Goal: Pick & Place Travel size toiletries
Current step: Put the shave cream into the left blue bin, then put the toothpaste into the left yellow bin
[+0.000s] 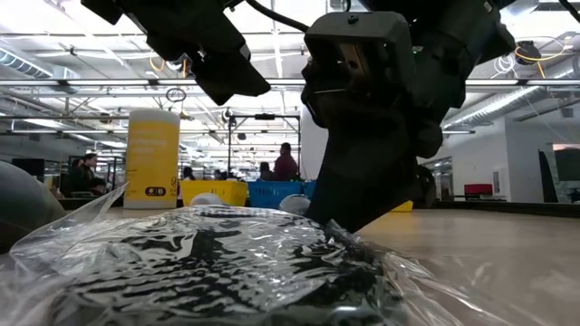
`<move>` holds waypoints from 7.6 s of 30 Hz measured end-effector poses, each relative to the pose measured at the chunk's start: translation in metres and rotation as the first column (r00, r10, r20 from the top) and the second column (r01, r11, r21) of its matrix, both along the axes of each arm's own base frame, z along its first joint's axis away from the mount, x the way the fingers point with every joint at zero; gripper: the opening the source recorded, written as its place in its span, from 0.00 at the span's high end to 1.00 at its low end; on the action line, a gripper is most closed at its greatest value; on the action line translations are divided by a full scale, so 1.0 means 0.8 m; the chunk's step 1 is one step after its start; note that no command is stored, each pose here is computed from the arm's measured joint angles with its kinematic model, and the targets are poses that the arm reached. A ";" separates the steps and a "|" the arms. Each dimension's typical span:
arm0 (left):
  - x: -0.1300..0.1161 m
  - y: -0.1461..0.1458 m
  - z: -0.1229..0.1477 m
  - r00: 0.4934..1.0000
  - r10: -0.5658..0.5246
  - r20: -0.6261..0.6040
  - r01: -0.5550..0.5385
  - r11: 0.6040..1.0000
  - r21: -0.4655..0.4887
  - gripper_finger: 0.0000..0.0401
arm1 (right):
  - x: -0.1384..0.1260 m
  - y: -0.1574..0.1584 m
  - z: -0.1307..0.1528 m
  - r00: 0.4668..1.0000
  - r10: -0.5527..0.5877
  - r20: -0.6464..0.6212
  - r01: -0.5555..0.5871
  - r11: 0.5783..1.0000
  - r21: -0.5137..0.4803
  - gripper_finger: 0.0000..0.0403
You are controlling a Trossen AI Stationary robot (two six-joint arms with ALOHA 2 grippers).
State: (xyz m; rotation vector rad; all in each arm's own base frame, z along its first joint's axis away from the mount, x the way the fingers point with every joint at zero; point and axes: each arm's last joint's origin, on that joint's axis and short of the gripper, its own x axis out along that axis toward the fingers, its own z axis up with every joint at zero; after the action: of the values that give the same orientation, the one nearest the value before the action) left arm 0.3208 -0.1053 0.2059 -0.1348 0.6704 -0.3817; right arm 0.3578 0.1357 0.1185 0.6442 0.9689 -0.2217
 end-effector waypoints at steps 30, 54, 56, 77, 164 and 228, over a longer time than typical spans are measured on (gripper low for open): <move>0.003 0.007 0.002 0.986 0.164 0.036 -0.166 0.984 0.069 0.39 | -0.006 -0.067 0.047 0.995 0.089 -0.039 -0.095 0.978 -0.187 0.99; -0.009 0.030 0.040 0.898 0.401 0.181 -0.426 0.895 0.135 0.39 | -0.005 -0.189 0.105 0.993 0.087 0.075 -0.054 0.927 -0.370 1.00; -0.009 0.033 0.040 0.897 0.406 0.178 -0.431 0.892 0.138 0.39 | -0.006 -0.202 0.110 0.994 0.076 0.084 -0.039 0.923 -0.384 1.00; -0.003 0.044 0.052 0.844 0.446 0.299 -0.507 0.844 0.174 0.39 | -0.008 -0.323 0.131 0.951 -0.024 0.309 0.176 0.862 -0.474 1.00; 0.000 0.047 0.059 0.823 0.446 0.352 -0.521 0.840 0.154 0.39 | 0.002 -0.426 0.061 0.872 -0.126 0.473 0.351 0.835 -0.424 0.67; -0.023 -0.012 -0.078 0.963 0.009 -0.269 0.155 0.801 0.578 0.39 | 0.054 -0.202 0.044 0.815 0.445 0.370 -0.363 0.891 -0.272 0.68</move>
State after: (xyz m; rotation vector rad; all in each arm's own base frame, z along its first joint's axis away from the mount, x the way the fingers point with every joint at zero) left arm 0.3022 -0.1150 0.1432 0.4568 1.0326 -0.2113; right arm 0.4009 -0.0261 0.1539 0.2745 0.6292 0.2045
